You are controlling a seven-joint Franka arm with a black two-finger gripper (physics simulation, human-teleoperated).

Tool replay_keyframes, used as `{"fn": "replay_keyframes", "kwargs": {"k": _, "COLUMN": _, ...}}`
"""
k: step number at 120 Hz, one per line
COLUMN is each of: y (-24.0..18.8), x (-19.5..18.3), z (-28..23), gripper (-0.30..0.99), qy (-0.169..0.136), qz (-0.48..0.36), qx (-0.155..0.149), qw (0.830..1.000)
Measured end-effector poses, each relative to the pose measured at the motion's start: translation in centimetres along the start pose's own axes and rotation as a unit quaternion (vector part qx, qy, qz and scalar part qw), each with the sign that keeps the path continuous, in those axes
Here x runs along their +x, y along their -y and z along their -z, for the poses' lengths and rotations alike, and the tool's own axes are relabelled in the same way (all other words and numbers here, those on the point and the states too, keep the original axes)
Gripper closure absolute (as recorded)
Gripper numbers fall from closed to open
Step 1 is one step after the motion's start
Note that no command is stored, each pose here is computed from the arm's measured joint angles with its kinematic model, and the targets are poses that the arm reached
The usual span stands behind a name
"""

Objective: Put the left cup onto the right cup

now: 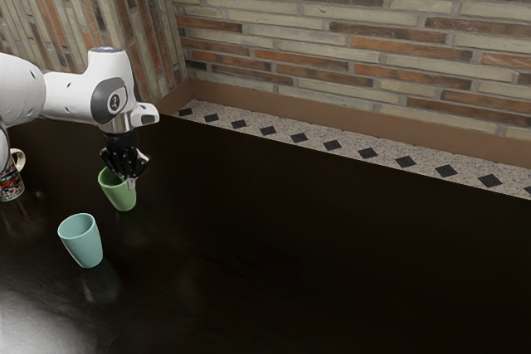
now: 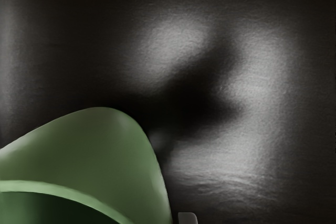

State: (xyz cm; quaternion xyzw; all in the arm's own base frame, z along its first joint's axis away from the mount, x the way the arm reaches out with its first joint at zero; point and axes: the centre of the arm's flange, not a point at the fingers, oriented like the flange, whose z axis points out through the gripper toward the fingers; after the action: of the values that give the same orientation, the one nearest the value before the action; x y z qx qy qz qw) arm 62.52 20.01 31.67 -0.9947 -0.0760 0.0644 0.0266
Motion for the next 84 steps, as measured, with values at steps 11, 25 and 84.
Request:
{"fn": "replay_keyframes", "kwargs": {"k": 11, "y": 0.0, "x": 0.1, "z": 0.6, "gripper": 0.76, "qy": -0.005, "qz": -0.002, "qx": 0.004, "qw": 1.0}}
{"fn": "replay_keyframes", "kwargs": {"k": 25, "y": 0.6, "x": -0.2, "z": 2.0, "gripper": 0.77, "qy": -0.012, "qz": -0.001, "qx": 0.015, "qw": 1.0}}
{"fn": "replay_keyframes", "kwargs": {"k": 84, "y": -3.0, "x": -4.8, "z": 14.5, "gripper": 0.78, "qy": -0.08, "qz": -0.029, "qx": 0.033, "qw": 0.996}}
